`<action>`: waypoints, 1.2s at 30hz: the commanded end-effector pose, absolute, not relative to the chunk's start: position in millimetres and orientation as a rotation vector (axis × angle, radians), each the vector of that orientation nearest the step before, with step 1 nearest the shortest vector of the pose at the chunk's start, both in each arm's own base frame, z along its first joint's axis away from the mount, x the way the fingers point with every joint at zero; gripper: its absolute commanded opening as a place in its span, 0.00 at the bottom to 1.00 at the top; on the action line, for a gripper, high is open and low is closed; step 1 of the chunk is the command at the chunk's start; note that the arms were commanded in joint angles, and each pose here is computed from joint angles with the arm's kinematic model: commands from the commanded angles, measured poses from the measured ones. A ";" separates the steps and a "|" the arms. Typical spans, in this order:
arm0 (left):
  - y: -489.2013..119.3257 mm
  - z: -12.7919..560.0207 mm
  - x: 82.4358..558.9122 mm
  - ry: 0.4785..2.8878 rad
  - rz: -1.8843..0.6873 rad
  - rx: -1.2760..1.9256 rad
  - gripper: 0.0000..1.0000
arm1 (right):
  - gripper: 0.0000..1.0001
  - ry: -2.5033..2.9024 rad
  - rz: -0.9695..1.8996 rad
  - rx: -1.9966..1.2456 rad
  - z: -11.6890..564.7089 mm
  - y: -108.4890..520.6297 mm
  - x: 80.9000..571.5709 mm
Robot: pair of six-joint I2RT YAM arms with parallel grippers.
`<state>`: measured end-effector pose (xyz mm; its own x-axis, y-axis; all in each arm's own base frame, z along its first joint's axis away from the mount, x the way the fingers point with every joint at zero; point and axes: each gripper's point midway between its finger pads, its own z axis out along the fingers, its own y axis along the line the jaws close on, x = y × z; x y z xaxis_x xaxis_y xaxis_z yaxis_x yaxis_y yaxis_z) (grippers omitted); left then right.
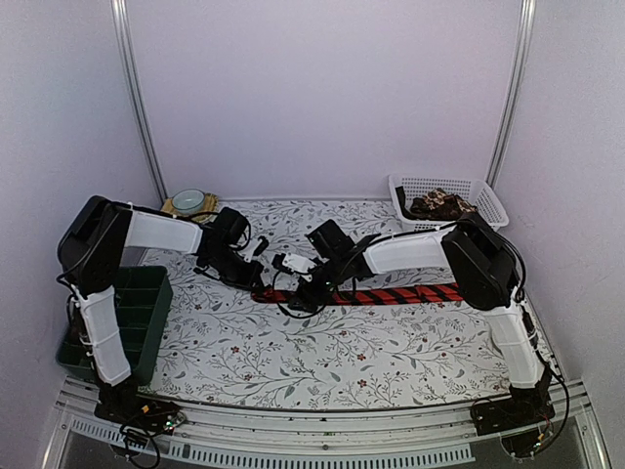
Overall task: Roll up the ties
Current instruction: Roll the tie at the center of the board.
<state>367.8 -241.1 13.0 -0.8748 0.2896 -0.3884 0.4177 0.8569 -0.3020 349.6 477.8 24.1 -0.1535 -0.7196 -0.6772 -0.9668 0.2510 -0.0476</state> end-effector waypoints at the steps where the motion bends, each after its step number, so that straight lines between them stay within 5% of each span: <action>1: -220.1 19.9 352.5 2.762 -0.372 0.660 0.00 | 0.85 1.973 0.729 -1.461 82.4 464.6 328.8; 5: -231.6 32.1 353.2 2.706 -0.402 0.751 0.04 | 0.85 1.990 0.921 -1.371 108.6 464.0 319.7; 13: -242.2 22.6 337.6 2.711 -0.474 0.889 0.42 | 0.85 1.939 0.903 -1.365 112.8 462.2 317.4; 23: -213.8 17.6 352.6 2.777 -0.323 0.727 0.46 | 0.79 1.707 0.795 -1.481 118.4 500.0 311.6; 36: -224.6 26.9 354.6 2.744 -0.461 0.651 0.45 | 0.46 1.759 0.853 -1.433 102.8 538.3 313.3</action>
<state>351.3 -219.6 18.4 -0.8606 0.4070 -0.3061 0.4773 0.8542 -0.2062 306.7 527.7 107.6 -0.0924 -0.5309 -0.8424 -0.9893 0.1448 0.0172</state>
